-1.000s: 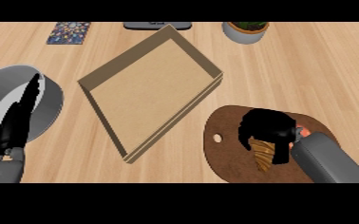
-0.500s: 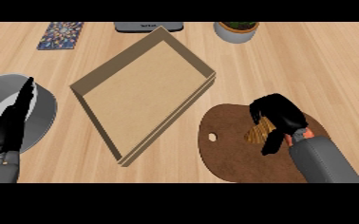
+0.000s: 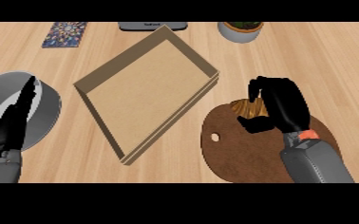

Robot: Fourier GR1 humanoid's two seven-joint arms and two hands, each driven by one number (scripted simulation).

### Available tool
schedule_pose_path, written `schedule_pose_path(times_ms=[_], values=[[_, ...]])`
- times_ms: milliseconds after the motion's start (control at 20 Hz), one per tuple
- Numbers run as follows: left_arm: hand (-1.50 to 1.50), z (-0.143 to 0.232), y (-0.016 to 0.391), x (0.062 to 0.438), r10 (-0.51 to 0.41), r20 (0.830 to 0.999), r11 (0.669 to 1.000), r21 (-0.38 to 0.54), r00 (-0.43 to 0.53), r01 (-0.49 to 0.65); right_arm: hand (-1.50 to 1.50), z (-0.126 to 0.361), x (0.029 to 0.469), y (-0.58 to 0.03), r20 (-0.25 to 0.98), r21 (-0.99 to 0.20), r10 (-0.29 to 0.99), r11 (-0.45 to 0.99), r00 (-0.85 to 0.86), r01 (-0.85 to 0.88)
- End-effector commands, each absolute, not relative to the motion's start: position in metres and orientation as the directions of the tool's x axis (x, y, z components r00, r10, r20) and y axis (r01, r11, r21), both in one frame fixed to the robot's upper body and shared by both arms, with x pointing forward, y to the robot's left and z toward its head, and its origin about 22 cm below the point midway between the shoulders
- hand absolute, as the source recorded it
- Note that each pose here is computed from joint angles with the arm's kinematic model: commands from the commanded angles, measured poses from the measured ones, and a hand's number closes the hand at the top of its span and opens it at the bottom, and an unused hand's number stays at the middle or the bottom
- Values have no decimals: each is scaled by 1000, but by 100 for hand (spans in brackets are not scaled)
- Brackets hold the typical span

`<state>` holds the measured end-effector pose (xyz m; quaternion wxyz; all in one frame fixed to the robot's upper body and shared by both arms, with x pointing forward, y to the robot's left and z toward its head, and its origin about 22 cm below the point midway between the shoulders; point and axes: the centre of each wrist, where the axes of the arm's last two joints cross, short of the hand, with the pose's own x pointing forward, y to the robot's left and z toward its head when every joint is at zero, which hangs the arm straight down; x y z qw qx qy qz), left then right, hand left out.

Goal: Pick the croissant from the cutting board and place it in the cardboard box

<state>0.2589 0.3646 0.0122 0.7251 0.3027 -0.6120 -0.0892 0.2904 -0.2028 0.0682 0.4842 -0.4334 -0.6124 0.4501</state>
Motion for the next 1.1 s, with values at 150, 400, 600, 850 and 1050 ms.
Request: schedule_pose_path(times_ms=[150, 400, 600, 850, 1050], values=[[0, 20, 358, 263, -505, 836, 810, 545, 217, -214, 150, 119, 279, -147, 218, -920, 931, 296, -292, 256], [0, 19, 351, 245, -509, 833, 809, 549, 215, -210, 150, 149, 282, -124, 318, -904, 887, 390, -336, 173], [0, 12, 354, 270, -495, 843, 816, 534, 210, -220, 150, 185, 315, -73, 402, -869, 843, 474, -358, 140], [0, 14, 358, 271, -501, 843, 820, 535, 196, -206, 150, 170, 332, -39, 493, -820, 809, 555, -321, 140], [0, 11, 342, 276, -515, 835, 813, 547, 193, -199, 150, 185, 353, -18, 571, -789, 780, 608, -256, 92]])
